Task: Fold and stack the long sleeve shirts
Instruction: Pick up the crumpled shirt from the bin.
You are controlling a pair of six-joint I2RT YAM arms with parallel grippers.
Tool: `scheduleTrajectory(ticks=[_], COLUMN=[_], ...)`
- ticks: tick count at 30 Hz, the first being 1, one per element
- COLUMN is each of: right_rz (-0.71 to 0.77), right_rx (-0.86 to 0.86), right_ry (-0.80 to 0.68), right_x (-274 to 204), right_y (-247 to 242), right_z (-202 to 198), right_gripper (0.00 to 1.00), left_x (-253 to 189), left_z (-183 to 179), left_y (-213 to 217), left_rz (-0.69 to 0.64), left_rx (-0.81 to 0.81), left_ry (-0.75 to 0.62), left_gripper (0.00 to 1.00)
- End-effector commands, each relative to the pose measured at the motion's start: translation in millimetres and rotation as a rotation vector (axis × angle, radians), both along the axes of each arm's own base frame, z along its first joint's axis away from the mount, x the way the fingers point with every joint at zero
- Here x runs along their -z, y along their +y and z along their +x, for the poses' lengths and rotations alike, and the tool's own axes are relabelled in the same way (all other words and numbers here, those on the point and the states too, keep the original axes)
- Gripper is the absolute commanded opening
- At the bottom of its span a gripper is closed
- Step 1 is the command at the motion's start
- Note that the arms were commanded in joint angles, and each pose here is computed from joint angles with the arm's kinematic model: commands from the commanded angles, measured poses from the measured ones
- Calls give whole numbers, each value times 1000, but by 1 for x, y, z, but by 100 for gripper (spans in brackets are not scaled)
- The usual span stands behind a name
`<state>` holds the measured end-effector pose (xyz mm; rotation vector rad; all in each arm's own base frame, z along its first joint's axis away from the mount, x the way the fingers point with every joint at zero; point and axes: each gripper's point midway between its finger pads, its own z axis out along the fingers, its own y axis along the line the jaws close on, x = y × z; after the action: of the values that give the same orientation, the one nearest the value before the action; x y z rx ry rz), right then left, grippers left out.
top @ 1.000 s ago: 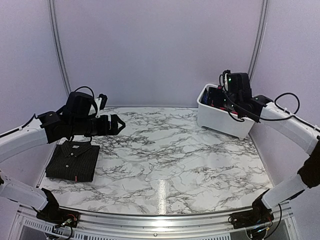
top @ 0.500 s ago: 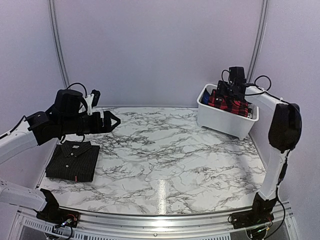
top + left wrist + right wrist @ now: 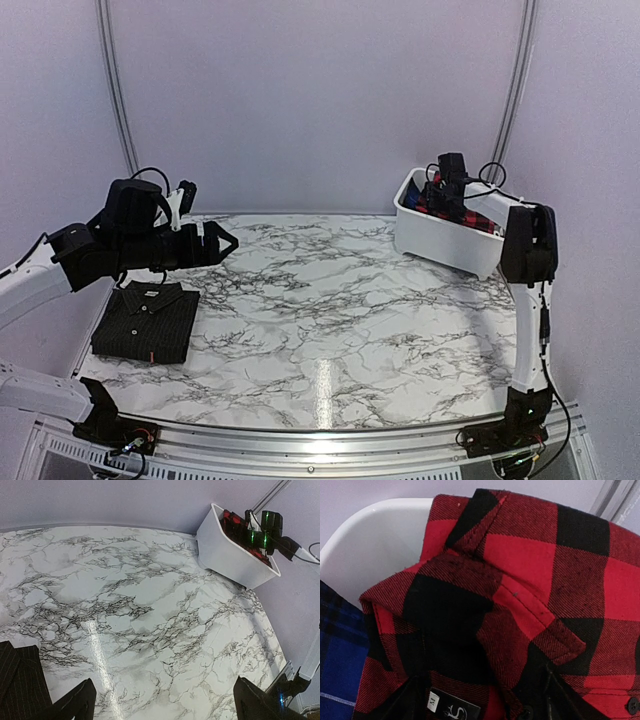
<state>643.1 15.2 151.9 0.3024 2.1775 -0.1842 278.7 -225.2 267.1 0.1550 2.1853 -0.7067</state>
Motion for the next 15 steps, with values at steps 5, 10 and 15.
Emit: scheduleTrajectory(ticks=[5, 10, 15], right_rz=[-18, -9, 19], right_rx=[-7, -23, -39], right_ry=[-54, -121, -212], right_x=[-38, -80, -132], right_y=[-6, -4, 0], right_z=[6, 0, -12], right_gripper=[28, 0, 0], left_x=[1, 0, -4], left_z=[1, 3, 5], left_y=[8, 8, 8], left_rz=[3, 2, 5], left_rx=[-40, -50, -51], left_ry=[12, 10, -5], left_gripper=[99, 99, 99])
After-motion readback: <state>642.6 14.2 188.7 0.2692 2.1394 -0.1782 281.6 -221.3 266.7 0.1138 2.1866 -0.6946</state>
